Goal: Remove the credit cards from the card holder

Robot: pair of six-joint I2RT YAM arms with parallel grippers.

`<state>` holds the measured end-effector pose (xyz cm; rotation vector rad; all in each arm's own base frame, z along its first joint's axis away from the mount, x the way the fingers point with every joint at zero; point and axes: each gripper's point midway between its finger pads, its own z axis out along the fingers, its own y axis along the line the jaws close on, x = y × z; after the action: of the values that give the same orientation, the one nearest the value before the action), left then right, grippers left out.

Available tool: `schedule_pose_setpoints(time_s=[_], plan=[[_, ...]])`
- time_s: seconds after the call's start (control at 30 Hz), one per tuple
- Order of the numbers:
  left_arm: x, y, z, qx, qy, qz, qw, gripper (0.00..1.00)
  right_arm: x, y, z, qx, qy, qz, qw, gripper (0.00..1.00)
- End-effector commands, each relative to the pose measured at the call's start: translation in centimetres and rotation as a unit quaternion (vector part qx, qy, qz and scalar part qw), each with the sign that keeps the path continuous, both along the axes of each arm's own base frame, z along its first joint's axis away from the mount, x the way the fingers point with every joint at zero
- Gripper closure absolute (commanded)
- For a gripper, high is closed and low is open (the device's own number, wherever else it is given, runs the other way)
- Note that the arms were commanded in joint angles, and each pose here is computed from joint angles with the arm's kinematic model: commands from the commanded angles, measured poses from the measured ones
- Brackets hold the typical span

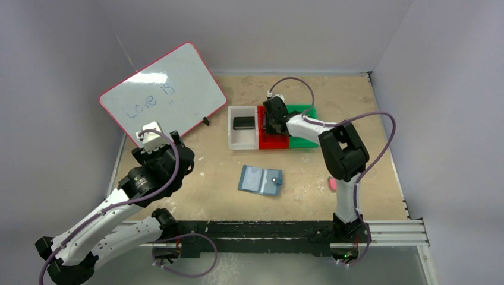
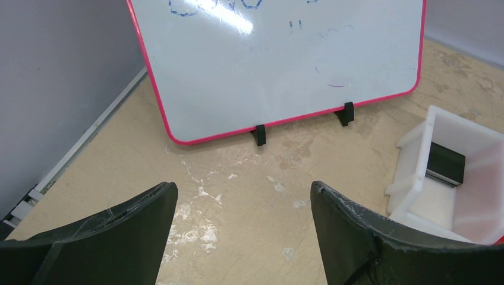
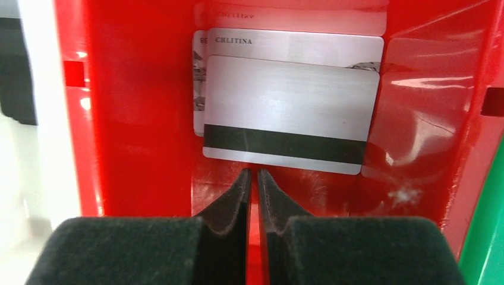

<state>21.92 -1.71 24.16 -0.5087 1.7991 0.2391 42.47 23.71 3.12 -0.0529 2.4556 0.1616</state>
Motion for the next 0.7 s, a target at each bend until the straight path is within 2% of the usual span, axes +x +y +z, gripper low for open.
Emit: schedule_pose_setpoints(time_s=[0.0,0.4,0.67], plan=[[0.0,0.3,1.5,-0.011,-0.019,0.010,1.000,0.18,1.7,0.0,1.9,-0.002,-0.037,-0.025,0.999,0.90],[0.2,0.0,1.3,-0.010,-0.015,0.006,1.000,0.18,3.6,-1.0,2.3,-0.028,-0.070,-0.064,0.995,0.89],[0.2,0.0,1.3,-0.010,-0.015,0.007,1.000,0.18,4.2,0.1,3.3,-0.015,-0.079,-0.041,0.996,0.84]])
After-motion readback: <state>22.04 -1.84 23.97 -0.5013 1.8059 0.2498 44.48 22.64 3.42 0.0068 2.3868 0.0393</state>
